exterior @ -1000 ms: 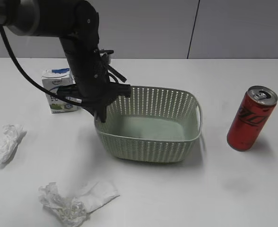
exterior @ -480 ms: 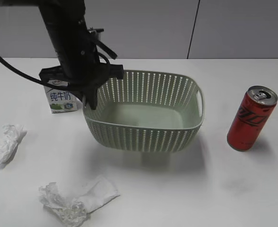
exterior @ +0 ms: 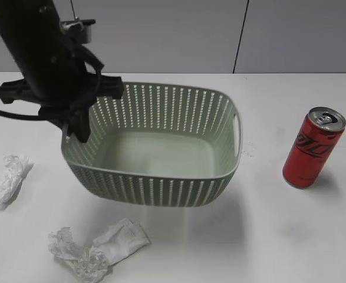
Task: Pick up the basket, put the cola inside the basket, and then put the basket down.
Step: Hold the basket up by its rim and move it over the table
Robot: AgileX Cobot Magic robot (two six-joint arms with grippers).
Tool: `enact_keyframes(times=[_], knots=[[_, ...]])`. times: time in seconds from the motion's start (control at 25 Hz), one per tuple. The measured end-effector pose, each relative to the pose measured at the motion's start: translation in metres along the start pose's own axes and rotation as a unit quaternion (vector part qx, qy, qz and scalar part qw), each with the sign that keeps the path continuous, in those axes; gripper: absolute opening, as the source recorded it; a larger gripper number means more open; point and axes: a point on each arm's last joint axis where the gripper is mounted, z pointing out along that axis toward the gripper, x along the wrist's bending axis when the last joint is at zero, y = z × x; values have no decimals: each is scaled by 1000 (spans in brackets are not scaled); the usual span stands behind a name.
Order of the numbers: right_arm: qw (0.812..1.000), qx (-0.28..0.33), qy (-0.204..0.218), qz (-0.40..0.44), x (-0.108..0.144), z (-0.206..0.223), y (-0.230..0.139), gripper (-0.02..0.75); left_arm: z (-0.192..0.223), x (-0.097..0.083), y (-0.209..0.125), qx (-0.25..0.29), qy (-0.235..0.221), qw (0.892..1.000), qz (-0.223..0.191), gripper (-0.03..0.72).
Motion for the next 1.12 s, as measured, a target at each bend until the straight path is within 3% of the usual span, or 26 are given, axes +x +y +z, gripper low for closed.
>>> enact_keyframes(times=[0.2,0.32,0.6,0.84,1.12], knots=[[1000,-11,3,3,0,-2,6,583,20,12,-10,15,34,999,6,-4],[1000,-14,11,12,1,-2,26,583,21,11,-8,0,25,1000,8,-4],[998,49,18,22,-5,20,84,583,21,6,-3,-26,-2,1000,8,-4],[991,128,21,41,-12,71,131,583,21,6,-3,-26,-3,1000,10,-4],[965,255,23,64,-22,170,155,583,21,6,-3,-27,-4,1000,11,-4]])
